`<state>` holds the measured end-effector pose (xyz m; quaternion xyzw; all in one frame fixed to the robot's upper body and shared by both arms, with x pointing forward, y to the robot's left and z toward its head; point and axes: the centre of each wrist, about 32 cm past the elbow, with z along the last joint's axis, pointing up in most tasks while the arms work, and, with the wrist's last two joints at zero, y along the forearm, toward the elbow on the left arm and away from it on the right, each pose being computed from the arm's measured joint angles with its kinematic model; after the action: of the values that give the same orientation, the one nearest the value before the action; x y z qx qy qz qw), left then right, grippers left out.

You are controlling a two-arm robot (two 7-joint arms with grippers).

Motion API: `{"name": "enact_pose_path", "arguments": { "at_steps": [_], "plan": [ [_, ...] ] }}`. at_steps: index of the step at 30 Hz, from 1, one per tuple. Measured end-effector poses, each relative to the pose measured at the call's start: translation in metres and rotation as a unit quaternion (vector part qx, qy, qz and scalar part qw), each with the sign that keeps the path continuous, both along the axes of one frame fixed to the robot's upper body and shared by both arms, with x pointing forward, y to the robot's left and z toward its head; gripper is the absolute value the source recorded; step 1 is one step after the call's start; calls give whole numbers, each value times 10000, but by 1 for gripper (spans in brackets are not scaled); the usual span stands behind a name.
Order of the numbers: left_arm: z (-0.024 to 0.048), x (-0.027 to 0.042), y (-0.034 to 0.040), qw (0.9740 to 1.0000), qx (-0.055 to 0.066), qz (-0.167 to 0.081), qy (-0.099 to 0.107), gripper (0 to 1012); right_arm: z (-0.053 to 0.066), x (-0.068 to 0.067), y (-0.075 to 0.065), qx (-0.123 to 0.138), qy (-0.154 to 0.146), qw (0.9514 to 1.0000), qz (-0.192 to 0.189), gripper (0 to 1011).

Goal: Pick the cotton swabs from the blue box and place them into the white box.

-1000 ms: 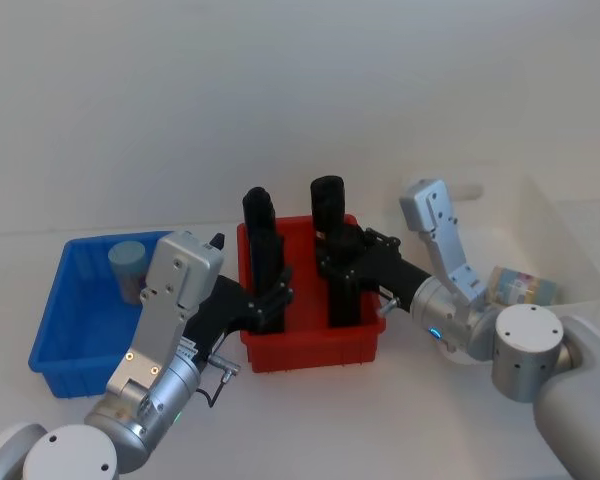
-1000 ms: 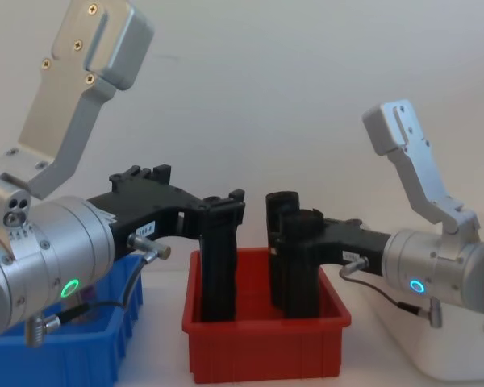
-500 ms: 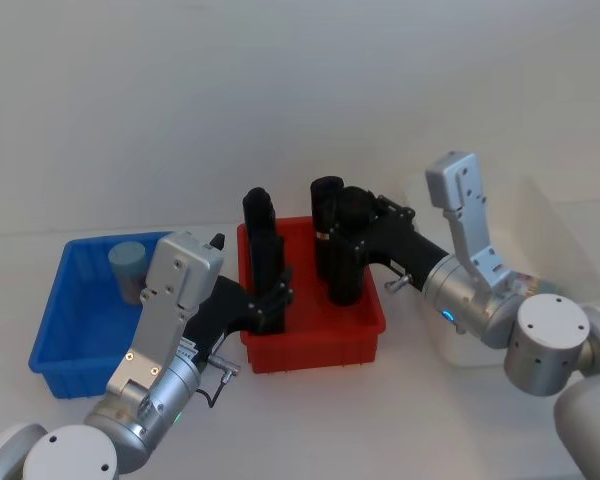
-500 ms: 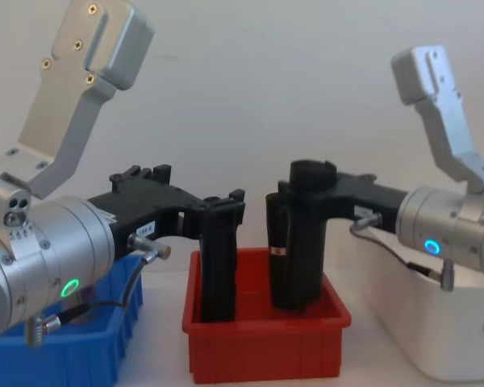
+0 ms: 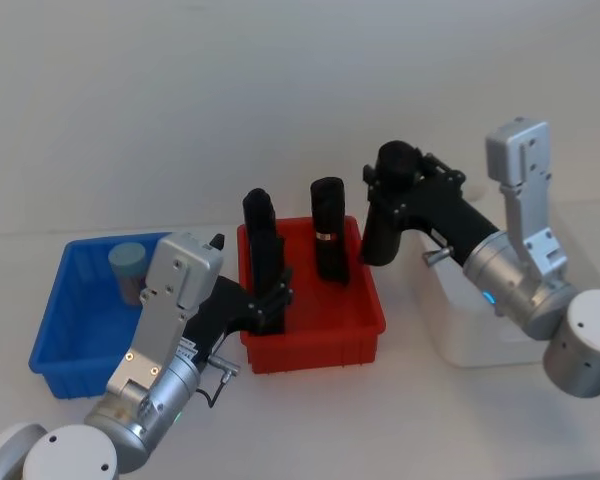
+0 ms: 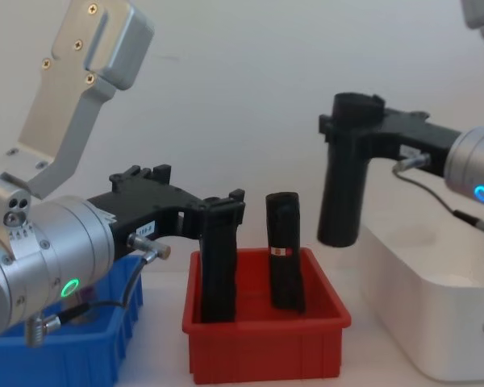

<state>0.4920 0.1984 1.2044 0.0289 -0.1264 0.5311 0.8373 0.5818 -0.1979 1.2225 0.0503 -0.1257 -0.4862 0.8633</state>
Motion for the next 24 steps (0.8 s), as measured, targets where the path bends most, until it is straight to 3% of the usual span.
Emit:
{"name": "enact_pose_path", "arguments": {
  "at_steps": [11,18,24],
  "plan": [
    [0,0,0,10000,0,0,0,1003,184,-224,-325,60,-171,9972,-730,538],
    [0,0,0,10000,1,0,0,1003,232,-309,-526,66,-91,9939,-1093,538],
    [0,0,0,10000,0,0,0,1003,232,-338,-610,54,-2,9926,-1213,538]
  ]
}}
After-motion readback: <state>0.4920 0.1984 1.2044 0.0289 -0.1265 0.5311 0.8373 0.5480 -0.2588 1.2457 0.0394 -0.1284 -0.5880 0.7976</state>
